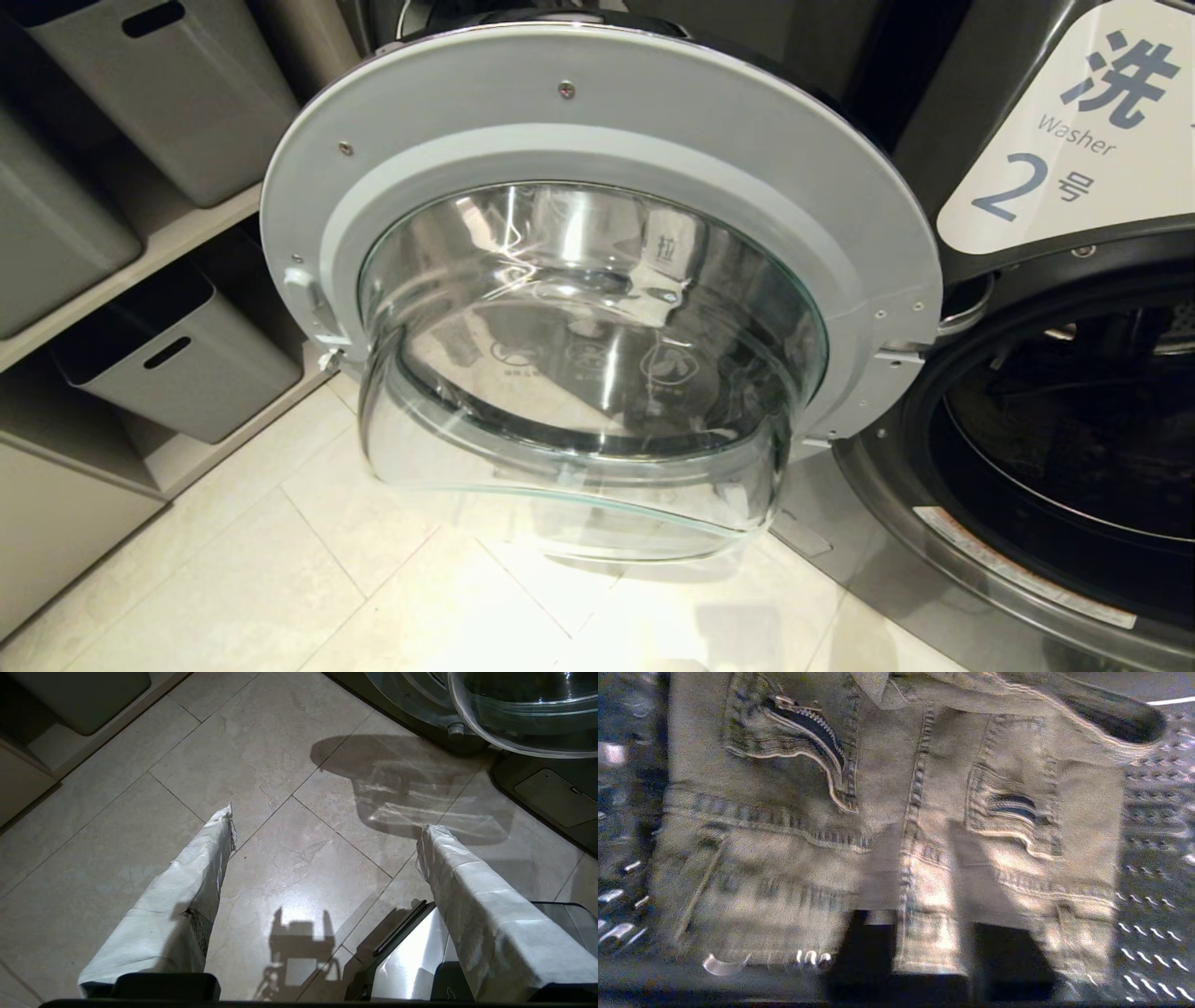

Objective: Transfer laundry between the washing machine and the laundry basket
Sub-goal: Pick a cloth and place it into the basket

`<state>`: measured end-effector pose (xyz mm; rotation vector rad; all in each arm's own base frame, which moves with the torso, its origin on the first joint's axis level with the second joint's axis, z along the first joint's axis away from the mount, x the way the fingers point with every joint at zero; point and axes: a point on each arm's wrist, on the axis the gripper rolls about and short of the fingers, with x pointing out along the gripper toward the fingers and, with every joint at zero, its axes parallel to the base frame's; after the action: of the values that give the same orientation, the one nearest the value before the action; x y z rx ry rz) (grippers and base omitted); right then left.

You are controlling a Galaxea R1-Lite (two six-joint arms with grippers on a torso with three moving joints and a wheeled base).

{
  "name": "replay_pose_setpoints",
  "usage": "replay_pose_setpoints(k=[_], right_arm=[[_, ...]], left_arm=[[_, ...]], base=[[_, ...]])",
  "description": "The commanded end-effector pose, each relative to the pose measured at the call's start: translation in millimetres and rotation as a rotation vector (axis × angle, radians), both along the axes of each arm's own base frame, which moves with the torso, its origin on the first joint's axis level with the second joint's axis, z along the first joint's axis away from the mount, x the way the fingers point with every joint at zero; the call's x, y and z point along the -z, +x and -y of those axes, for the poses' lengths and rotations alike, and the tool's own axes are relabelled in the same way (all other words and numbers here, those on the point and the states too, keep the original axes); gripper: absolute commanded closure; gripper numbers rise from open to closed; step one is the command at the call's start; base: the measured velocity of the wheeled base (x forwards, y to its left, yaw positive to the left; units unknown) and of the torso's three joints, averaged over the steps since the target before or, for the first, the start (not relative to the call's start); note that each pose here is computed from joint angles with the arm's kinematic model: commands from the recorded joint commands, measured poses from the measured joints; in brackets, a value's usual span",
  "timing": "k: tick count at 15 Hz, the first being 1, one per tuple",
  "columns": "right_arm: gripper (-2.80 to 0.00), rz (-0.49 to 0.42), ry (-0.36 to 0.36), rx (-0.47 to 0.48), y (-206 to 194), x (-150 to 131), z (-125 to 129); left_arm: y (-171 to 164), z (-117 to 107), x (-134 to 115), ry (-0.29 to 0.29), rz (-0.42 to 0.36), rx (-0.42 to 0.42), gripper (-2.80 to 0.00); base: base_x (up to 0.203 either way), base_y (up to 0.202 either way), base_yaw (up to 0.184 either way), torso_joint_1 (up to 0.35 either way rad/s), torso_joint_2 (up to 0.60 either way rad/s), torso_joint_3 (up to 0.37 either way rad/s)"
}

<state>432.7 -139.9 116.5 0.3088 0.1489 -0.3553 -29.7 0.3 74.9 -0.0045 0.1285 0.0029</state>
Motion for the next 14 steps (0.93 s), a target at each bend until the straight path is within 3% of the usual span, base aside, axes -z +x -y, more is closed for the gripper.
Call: replay_pose_setpoints(k=[1, 9, 12, 14], right_arm=[[-2.80, -0.028, 0.007, -0.007, 18, 28, 1], [-2.80, 0.061, -0.017, -0.023, 69, 50, 3], [-2.80, -0.025, 0.012, -0.017, 75, 72, 6], [-2.80, -0.125, -0.016, 0.038, 72, 82, 7]], left_arm=[[0, 0, 0, -0.001, 0.000, -0.001, -2.80], [0, 0, 0, -0.001, 0.000, -0.001, -2.80], [0, 0, 0, -0.001, 0.001, -0.001, -2.80], [0, 0, 0, -0.001, 0.001, -0.001, -2.80]], base=[[0.000, 0.000, 0.000, 0.000, 0.00, 0.000], [0.000, 0.000, 0.000, 0.000, 0.00, 0.000], [0.000, 0.000, 0.000, 0.000, 0.00, 0.000], [0.000, 0.000, 0.000, 0.000, 0.00, 0.000]])
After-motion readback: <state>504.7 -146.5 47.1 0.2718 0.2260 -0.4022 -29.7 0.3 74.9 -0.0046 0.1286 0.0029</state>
